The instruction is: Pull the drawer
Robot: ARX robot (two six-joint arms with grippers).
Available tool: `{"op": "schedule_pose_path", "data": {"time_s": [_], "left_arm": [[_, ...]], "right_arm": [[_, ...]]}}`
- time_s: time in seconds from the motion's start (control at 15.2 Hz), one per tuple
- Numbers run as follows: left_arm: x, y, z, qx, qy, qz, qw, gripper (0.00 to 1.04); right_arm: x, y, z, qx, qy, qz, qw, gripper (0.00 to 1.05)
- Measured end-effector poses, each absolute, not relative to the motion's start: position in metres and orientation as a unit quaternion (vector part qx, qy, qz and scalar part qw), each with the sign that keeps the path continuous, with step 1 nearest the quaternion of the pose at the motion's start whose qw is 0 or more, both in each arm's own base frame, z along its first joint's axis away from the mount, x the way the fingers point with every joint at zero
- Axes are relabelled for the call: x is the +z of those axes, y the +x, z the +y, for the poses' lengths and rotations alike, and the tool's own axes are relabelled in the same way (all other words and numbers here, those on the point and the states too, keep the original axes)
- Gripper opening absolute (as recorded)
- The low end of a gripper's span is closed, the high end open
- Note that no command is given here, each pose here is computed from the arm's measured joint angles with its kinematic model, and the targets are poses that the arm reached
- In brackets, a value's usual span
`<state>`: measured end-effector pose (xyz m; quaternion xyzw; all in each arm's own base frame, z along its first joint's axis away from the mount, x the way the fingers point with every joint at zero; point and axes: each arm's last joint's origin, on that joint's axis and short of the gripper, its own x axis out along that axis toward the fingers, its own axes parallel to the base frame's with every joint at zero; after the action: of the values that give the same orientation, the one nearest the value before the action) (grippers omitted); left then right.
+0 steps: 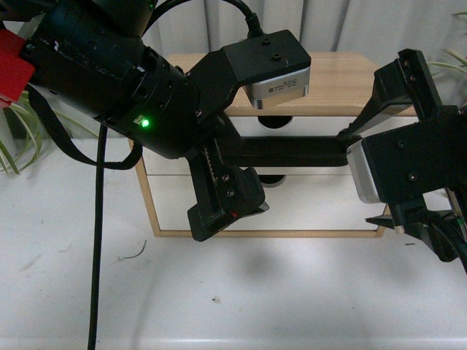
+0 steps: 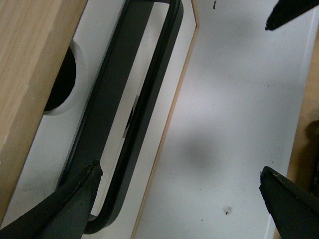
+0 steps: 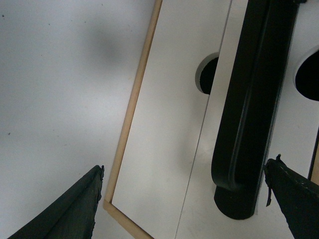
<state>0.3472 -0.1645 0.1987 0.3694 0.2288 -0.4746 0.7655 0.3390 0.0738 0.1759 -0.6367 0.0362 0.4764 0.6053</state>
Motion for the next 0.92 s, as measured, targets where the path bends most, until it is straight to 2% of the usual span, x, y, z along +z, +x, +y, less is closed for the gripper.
{"op": "schedule_pose_path", "data": {"time_s": [0.26,0.92], "left_arm": [[0.192,0.361,-0.163,-0.459,0.366,0.233,0.775,0.98],[0.170,0.369,-0.165,-0.467,0.357,0.240,0.773,0.98]], "right_arm": [[0.169,0.350,0.080,0.481,-0.637,0.034,0.601,0.98],[0.146,0.364,0.090,0.487,-0.639,0.037,0.594,0.98]]}}
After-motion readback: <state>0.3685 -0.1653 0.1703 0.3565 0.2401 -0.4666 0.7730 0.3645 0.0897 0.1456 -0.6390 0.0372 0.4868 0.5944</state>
